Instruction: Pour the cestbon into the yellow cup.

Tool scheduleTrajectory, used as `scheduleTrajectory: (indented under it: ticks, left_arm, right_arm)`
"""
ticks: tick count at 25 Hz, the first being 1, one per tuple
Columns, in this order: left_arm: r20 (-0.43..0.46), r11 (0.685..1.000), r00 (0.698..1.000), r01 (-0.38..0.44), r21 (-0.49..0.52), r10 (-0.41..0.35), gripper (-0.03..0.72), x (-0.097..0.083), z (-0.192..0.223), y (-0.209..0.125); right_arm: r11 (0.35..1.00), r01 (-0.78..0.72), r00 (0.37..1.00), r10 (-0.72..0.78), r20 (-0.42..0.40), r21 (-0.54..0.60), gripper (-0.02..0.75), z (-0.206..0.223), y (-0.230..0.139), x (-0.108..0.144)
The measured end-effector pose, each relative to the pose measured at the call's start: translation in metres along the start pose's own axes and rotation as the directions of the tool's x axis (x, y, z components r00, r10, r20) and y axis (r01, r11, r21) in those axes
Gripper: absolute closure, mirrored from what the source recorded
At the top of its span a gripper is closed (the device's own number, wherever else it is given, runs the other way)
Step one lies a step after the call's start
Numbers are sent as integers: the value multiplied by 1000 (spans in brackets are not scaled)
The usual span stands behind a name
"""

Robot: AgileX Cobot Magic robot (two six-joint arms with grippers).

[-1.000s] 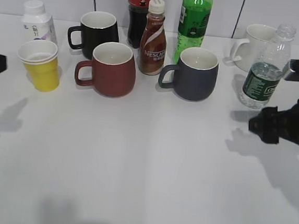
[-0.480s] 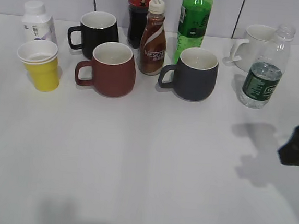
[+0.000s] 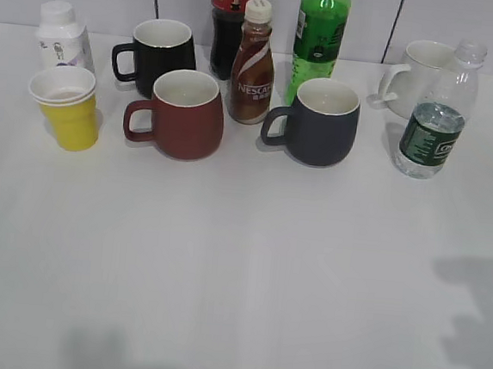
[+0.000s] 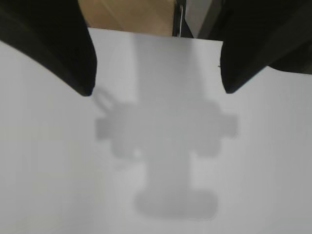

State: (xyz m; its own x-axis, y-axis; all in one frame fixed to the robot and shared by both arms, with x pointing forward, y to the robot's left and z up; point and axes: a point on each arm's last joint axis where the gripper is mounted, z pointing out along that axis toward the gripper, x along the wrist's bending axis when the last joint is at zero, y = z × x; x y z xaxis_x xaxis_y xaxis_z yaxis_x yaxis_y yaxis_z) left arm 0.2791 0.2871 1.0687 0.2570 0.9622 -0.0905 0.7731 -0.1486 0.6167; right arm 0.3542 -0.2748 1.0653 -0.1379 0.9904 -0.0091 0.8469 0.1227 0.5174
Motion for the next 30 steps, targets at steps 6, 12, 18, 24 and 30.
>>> scheduleTrajectory:
  ticks: [6, 12, 18, 24, 30]
  left_arm:
    - [16, 992, 998, -66, -110, 68, 155, 6, -10, -23]
    - [19, 971, 992, -120, -205, 126, 167, 7, -14, -27]
    - [23, 957, 989, -135, -259, 146, 179, 5, -6, -23]
    - [16, 950, 984, -169, -264, 179, 179, 5, -6, -23]
    - [8, 945, 978, -198, -261, 207, 179, 5, -5, -23]
  right_arm:
    - [986, -17, 1000, 16, -10, -164, 150, -39, -41, -7]
    - [956, -28, 1000, 28, -2, -292, 150, -56, -88, -15]
    - [911, 12, 1000, -11, 4, -412, 150, -60, -115, -18]
    - [879, 68, 996, -85, -15, -471, 150, -59, -114, -13]
    - [850, 71, 995, -94, -17, -522, 150, -53, -108, -12]
